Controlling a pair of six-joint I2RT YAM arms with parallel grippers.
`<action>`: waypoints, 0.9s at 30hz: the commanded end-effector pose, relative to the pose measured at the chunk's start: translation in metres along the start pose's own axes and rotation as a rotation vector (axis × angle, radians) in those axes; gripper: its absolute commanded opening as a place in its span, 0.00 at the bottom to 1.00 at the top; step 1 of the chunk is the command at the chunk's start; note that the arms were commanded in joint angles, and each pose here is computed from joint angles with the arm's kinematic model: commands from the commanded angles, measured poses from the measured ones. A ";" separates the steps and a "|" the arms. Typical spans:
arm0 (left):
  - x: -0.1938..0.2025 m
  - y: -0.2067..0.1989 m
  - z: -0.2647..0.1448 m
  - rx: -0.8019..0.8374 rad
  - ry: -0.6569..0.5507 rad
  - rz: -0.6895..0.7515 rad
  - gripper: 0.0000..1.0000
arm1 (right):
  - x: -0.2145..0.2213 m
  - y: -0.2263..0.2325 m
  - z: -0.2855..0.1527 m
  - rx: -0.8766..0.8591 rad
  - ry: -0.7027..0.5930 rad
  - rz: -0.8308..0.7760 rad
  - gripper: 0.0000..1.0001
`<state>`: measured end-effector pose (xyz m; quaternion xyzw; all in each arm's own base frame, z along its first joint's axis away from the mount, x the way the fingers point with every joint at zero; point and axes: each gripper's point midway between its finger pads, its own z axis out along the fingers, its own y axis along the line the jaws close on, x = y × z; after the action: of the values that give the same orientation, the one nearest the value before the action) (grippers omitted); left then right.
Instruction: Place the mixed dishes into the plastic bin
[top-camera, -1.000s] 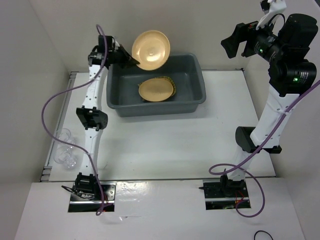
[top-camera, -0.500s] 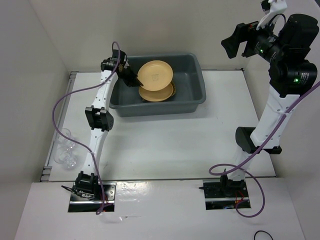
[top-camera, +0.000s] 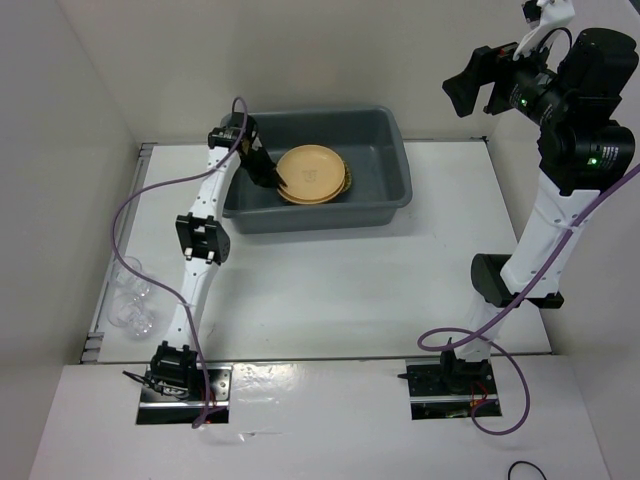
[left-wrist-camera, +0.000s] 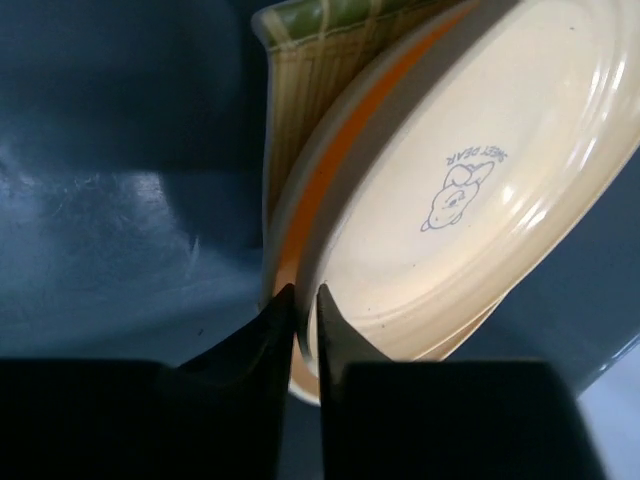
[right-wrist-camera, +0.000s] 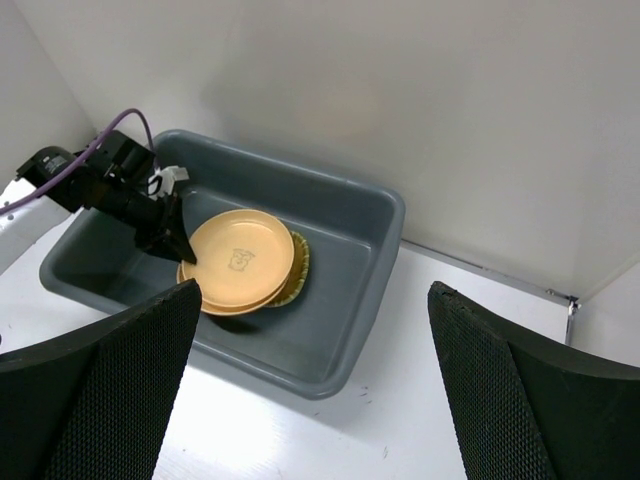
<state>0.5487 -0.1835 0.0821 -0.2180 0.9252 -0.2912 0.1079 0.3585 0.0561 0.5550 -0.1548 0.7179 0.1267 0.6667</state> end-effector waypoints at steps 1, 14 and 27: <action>0.000 -0.006 -0.008 0.024 -0.007 0.034 0.24 | -0.007 -0.001 -0.007 0.018 -0.023 -0.016 0.98; -0.032 -0.119 -0.142 0.352 -0.293 0.200 1.00 | -0.007 0.000 -0.009 0.018 -0.023 -0.016 0.98; -0.042 -0.029 -0.326 -0.202 -0.743 0.253 1.00 | -0.005 0.009 -0.008 -0.041 -0.018 -0.013 0.98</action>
<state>0.4992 -0.0695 0.4206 -0.1779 0.8171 -0.2076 0.5076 0.3572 0.0594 0.5549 -0.1627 0.7161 0.1333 0.6655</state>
